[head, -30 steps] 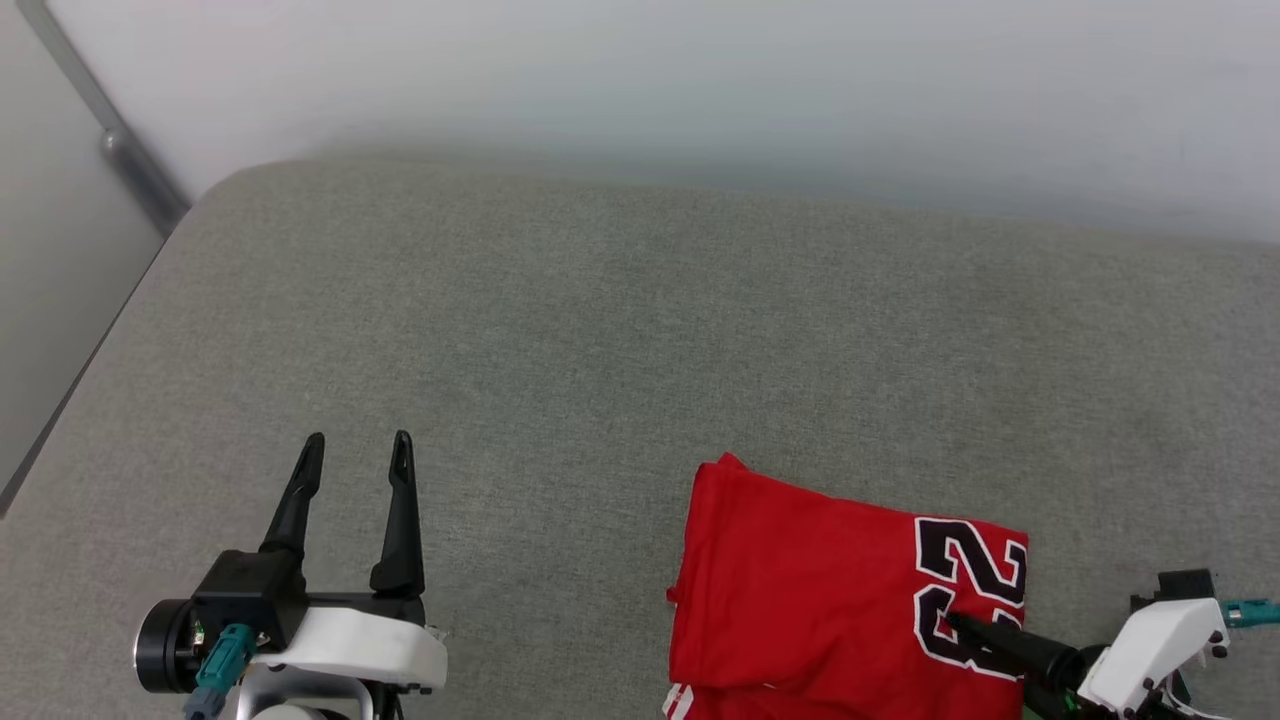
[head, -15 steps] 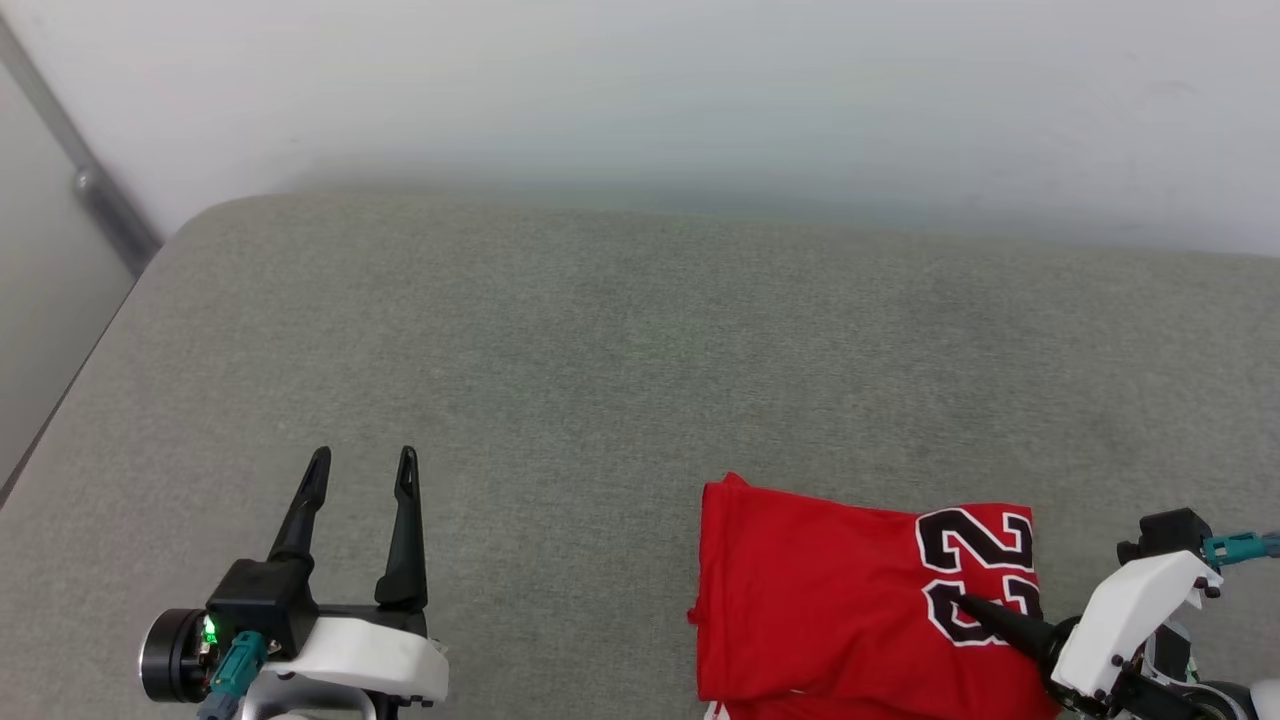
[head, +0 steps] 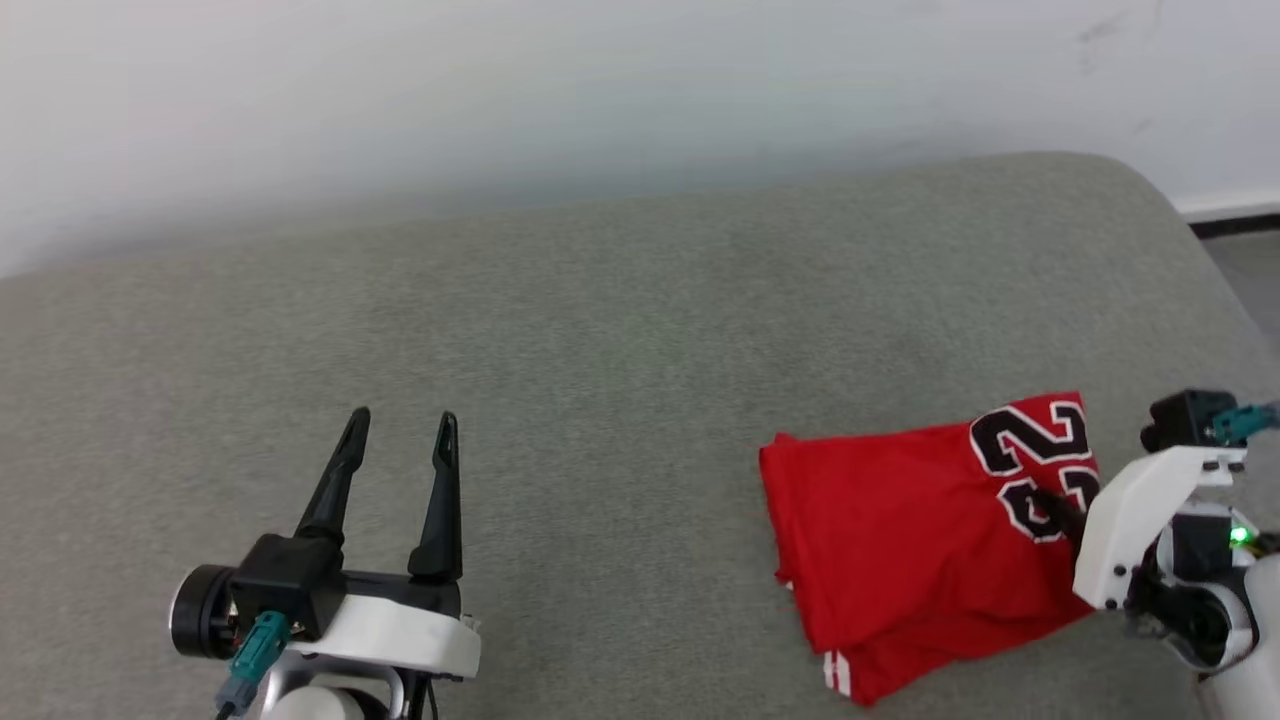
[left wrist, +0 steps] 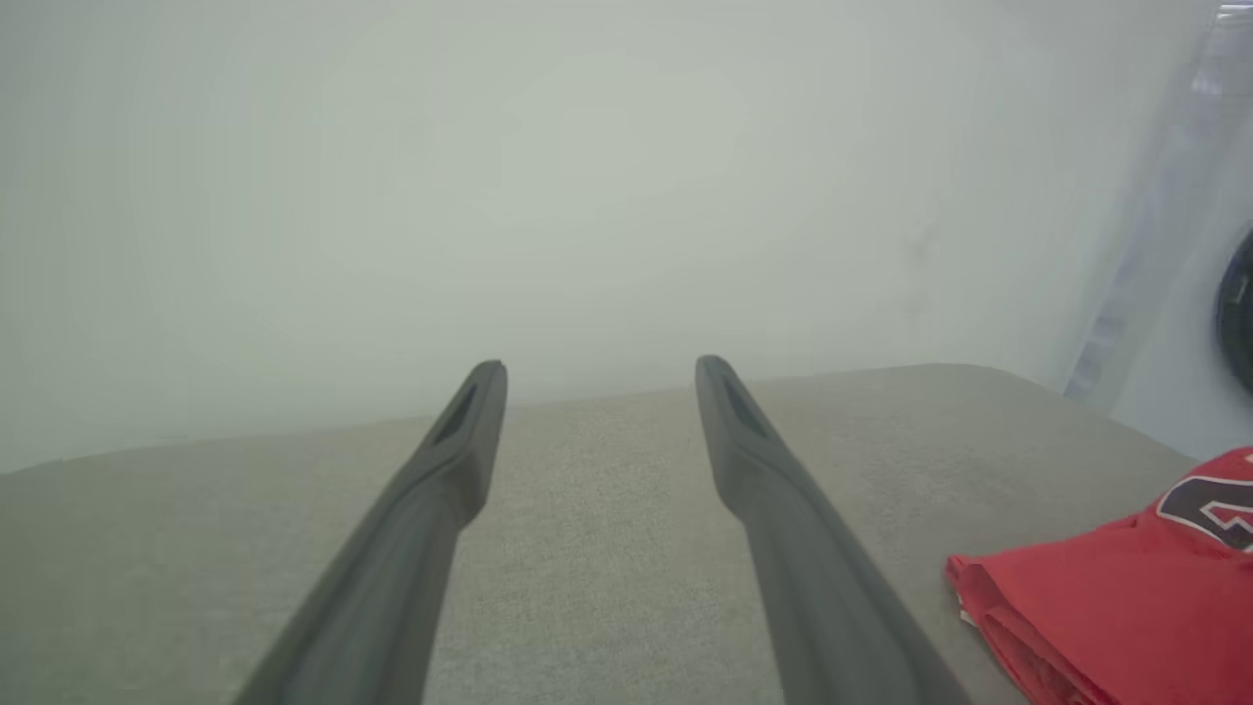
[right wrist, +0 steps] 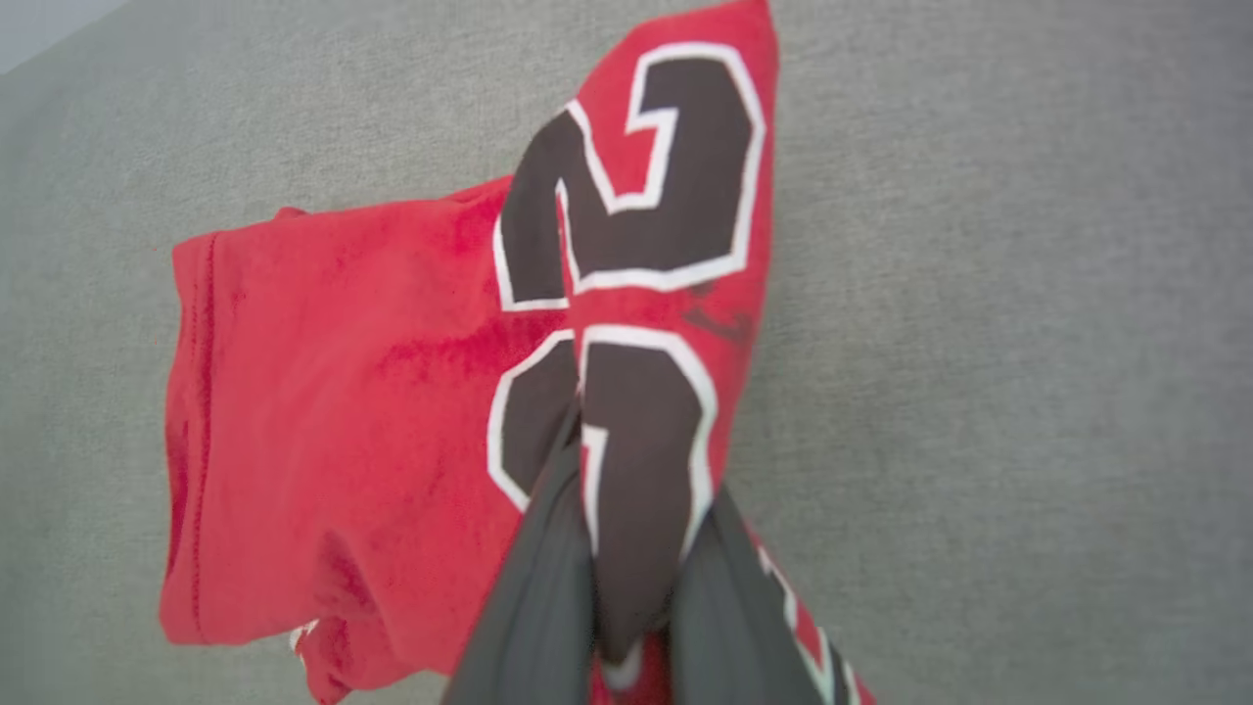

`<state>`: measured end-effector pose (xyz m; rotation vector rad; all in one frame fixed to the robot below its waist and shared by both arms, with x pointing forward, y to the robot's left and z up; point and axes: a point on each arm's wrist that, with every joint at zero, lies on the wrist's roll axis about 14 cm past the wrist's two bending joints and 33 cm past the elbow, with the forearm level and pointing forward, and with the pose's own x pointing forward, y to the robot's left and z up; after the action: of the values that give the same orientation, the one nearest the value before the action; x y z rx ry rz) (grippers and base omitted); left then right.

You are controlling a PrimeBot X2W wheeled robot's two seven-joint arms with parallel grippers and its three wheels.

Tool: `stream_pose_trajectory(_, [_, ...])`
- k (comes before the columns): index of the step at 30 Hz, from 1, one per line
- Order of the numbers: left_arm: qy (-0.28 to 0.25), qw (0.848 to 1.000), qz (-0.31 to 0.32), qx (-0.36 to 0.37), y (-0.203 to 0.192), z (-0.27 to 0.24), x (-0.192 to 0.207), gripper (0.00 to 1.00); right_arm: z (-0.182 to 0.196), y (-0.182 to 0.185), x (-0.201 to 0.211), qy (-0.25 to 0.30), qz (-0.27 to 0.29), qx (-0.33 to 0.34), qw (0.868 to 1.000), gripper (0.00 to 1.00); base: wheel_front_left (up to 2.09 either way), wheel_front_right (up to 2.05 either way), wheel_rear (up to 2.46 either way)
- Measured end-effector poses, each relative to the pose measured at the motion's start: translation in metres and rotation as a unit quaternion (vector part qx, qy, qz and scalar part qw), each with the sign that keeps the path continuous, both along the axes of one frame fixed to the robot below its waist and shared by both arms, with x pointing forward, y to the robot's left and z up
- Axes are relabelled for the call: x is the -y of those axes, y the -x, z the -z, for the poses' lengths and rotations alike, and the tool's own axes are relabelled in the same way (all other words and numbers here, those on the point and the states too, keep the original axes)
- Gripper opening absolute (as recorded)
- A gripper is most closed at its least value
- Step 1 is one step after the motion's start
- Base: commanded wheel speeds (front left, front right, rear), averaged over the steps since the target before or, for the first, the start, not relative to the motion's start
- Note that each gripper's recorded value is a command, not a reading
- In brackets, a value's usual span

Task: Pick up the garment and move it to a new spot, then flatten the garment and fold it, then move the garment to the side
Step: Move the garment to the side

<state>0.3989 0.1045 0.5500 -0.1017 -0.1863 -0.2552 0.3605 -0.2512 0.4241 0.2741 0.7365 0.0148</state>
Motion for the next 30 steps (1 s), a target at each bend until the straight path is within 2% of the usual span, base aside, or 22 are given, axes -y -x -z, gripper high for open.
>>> stream_pose_trajectory(6, [0.006, 0.997, 0.080, 0.007, -0.032, 0.003, 0.051, 1.00, -0.013, -0.007, 0.067, 0.067, 0.069, 0.018, 0.995, 0.00, 0.00, 0.00, 0.00])
stream_pose_trajectory(13, [0.005, 0.989, 0.149, 0.008, -0.076, 0.023, 0.093, 1.00, -0.025, -0.027, 0.139, 0.151, 0.139, 0.041, 0.978, 0.00, 0.00, 0.00, 0.00])
stream_pose_trajectory(18, [0.006, 0.984, 0.176, 0.001, -0.104, 0.044, 0.110, 1.00, -0.030, -0.041, 0.186, 0.204, 0.183, 0.050, 0.960, 0.00, 0.00, 0.00, 0.00])
stream_pose_trajectory(23, [0.006, 0.982, 0.187, -0.012, -0.122, 0.069, 0.115, 1.00, -0.017, -0.053, 0.209, 0.241, 0.202, 0.048, 0.948, 0.00, 0.00, 0.00, 0.00])
stream_pose_trajectory(24, [0.006, 0.982, 0.187, -0.018, -0.124, 0.075, 0.114, 1.00, -0.011, -0.054, 0.211, 0.244, 0.205, 0.044, 0.947, 0.20, 0.00, 0.00, 0.00])
stream_pose_trajectory(25, [0.006, 0.982, 0.186, -0.024, -0.125, 0.081, 0.113, 1.00, -0.005, -0.054, 0.211, 0.249, 0.205, 0.041, 0.946, 0.71, 0.00, 0.00, 0.00])
stream_pose_trajectory(26, [0.004, 0.982, 0.184, -0.029, -0.125, 0.086, 0.111, 1.00, 0.001, -0.055, 0.211, 0.251, 0.206, 0.042, 0.945, 1.00, 0.00, 0.00, 0.00])
stream_pose_trajectory(30, [-0.001, 0.984, 0.176, -0.038, -0.125, 0.092, 0.103, 1.00, 0.015, -0.056, 0.208, 0.255, 0.208, 0.046, 0.943, 1.00, 0.00, 0.00, 0.00])
